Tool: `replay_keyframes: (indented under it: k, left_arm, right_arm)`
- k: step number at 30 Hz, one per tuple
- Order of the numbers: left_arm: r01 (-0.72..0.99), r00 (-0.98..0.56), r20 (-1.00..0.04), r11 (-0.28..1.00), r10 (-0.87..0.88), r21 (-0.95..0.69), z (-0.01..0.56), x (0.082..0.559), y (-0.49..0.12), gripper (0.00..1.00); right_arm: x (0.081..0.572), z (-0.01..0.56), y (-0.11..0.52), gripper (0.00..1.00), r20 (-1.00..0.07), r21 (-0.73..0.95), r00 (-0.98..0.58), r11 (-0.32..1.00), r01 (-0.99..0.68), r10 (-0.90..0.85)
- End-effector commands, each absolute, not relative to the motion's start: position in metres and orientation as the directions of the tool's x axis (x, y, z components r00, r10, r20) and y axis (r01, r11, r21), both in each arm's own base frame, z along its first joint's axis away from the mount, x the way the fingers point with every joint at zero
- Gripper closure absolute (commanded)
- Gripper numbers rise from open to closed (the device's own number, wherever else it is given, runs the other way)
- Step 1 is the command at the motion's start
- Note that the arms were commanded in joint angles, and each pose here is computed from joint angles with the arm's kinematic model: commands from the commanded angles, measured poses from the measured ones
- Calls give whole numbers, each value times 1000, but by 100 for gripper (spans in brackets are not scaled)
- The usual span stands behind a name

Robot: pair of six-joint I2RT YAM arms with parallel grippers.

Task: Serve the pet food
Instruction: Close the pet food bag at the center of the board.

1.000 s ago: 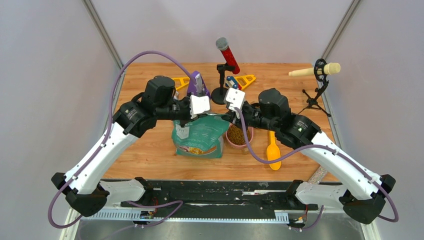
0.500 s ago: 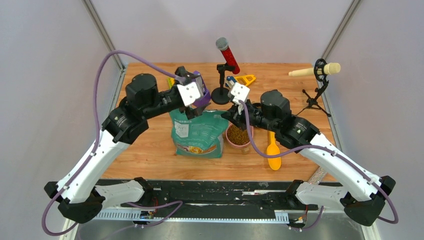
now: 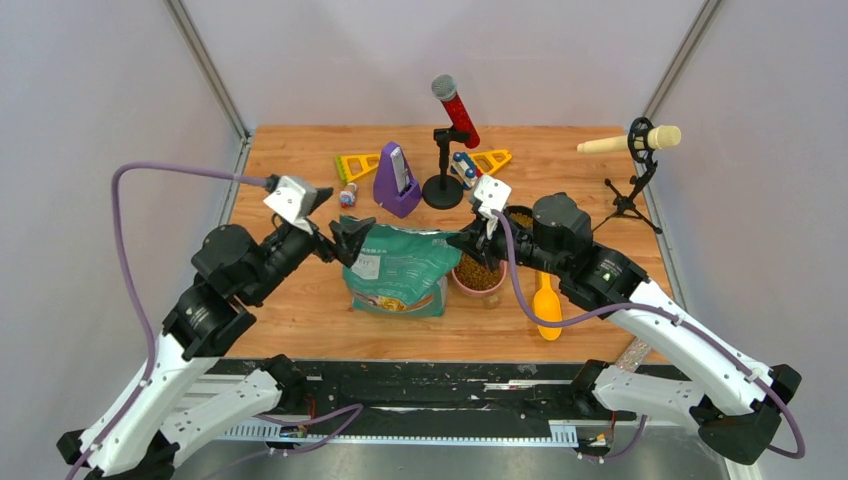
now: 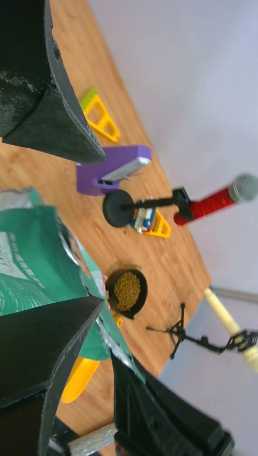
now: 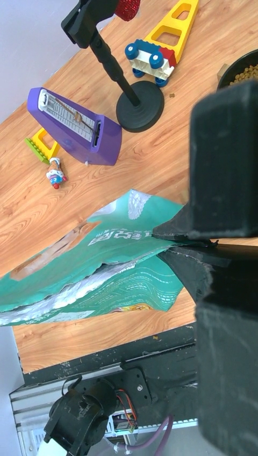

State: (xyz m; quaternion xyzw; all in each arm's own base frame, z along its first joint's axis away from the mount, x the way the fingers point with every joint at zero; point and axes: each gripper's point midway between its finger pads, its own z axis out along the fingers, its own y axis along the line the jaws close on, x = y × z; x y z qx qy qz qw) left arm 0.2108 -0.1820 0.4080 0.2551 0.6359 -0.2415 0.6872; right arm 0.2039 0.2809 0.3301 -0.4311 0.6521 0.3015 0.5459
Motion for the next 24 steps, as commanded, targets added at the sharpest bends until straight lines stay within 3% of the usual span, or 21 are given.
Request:
replay_keyframes:
  k: [1, 9, 24]
  left_arm:
    - [469, 17, -989, 875, -145, -120, 411, 208, -133, 0]
    - [588, -25, -988, 797, -153, -138, 375, 190, -152, 0]
    - [763, 167, -979, 645, -121, 50, 365, 188, -200, 0]
  right_arm:
    - [203, 384, 282, 100, -995, -92, 61, 460, -883, -81]
    - [205, 382, 285, 100, -994, -90, 52, 453, -887, -95]
    - [198, 379, 295, 100, -992, -98, 59, 385, -918, -111]
